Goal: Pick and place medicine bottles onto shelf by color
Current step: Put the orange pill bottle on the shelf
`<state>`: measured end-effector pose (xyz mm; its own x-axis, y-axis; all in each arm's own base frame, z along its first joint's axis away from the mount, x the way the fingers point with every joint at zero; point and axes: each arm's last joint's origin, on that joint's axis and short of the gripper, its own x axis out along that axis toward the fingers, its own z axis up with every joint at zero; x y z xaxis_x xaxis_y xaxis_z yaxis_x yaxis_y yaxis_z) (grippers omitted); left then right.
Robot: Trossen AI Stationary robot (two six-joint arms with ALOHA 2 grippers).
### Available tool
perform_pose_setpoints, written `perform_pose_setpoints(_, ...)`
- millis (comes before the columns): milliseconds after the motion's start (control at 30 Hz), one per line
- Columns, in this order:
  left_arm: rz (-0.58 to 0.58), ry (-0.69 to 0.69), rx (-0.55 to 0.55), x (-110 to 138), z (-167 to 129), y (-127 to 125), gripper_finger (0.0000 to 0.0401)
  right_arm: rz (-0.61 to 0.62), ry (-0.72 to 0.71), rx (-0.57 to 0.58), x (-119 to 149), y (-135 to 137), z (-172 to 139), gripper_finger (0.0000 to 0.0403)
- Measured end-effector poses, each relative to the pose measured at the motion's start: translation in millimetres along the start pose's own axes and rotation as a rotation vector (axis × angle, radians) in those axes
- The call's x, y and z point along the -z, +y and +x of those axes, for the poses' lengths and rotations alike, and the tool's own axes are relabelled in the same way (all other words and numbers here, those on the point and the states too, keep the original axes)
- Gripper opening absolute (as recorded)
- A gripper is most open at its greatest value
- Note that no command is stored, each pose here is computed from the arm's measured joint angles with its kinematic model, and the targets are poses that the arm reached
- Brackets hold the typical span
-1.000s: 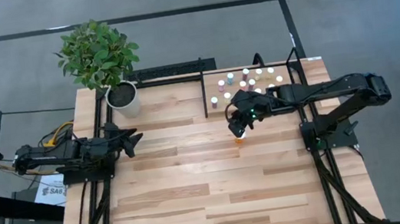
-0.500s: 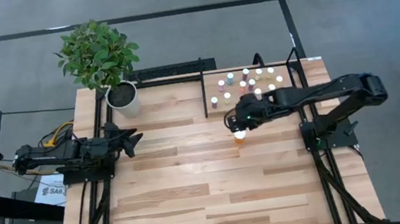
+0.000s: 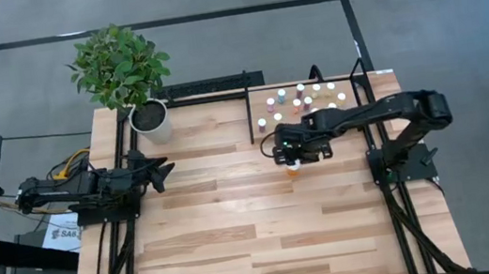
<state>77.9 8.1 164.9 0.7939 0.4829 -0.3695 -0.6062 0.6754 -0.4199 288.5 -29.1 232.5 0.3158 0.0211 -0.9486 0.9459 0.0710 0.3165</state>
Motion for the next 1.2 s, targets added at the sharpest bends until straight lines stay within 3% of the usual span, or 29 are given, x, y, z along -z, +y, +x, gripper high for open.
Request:
perform_pose_setpoints(333, 0.000, 0.001, 0.001, 0.0, 0.0, 0.0, 0.0210, 0.026, 0.074, 0.041, -8.5, -0.9, 13.4, 0.0286)
perform_pose_setpoints(700, 0.000, 0.009, 0.009, 0.3, 0.0, -0.2, 0.0210, 0.034, 0.089, 0.099, -9.5, -0.1, 31.2, 0.0337)
perform_pose_setpoints(967, 0.000, 0.010, 0.011, 0.3, 0.0, -0.3, 0.0210, 0.052, 0.122, 0.162, -13.3, -0.2, 55.1, 0.0358)
perform_pose_setpoints(1200, 0.000, 0.012, 0.013, 0.4, 0.0, -0.4, 0.0210, 0.070, 0.117, 0.166, -19.5, -0.8, 59.4, 0.0341)
